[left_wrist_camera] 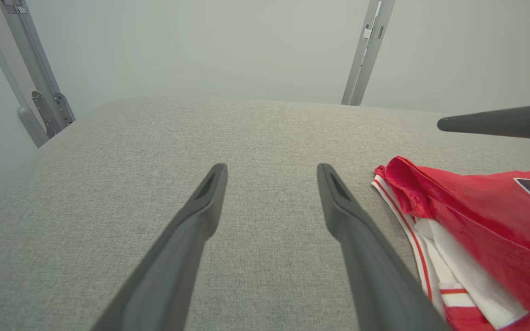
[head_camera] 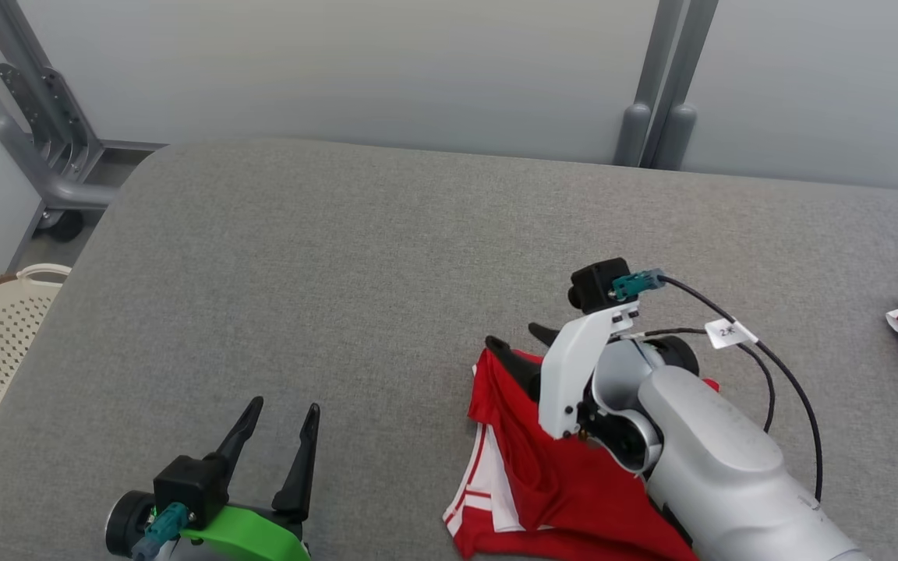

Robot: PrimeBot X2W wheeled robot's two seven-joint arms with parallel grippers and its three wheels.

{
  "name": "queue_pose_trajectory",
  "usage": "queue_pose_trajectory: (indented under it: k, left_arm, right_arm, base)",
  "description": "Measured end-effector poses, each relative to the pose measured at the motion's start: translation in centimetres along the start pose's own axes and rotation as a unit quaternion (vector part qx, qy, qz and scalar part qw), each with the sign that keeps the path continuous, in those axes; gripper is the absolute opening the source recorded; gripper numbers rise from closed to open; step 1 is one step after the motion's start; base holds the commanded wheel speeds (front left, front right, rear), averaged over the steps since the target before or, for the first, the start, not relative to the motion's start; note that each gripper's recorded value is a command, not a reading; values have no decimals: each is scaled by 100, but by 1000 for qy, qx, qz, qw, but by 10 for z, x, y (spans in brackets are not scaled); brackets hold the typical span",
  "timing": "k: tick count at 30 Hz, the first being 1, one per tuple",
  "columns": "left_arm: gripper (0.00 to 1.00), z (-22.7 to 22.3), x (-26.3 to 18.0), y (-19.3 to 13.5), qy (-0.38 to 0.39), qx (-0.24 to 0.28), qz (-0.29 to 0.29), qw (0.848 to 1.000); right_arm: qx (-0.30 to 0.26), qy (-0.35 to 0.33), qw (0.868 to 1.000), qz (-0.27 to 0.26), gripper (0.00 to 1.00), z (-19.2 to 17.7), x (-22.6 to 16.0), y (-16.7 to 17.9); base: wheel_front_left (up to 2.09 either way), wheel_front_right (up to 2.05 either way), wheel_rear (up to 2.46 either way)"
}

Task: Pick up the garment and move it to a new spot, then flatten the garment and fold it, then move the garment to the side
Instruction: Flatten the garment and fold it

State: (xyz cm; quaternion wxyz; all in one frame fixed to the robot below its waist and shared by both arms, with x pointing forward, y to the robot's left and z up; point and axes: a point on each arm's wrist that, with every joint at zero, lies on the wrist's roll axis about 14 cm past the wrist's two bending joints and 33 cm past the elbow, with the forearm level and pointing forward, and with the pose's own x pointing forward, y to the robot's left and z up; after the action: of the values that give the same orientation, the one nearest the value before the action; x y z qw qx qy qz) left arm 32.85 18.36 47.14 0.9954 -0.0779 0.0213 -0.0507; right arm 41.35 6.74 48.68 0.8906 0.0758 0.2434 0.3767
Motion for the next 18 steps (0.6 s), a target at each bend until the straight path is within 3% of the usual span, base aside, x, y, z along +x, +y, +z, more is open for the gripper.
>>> queue_pose_trajectory:
  k: [6,12,18]
  left_arm:
    - [100,1,-2,-7,-4,0,-11,1000]
    - [100,1,-1,-16,-5,-2,-22,1000]
    - [100,2,4,-21,-6,-1,-32,999]
  right_arm:
    - [-15,-50,996,-76,100,25,-22,-44]
    - [-10,-52,980,-193,100,6,-78,-114]
    - [-5,-38,974,-223,100,-17,-111,-113]
  base:
    - [0,0,0]
    - [0,0,0]
    - [0,0,0]
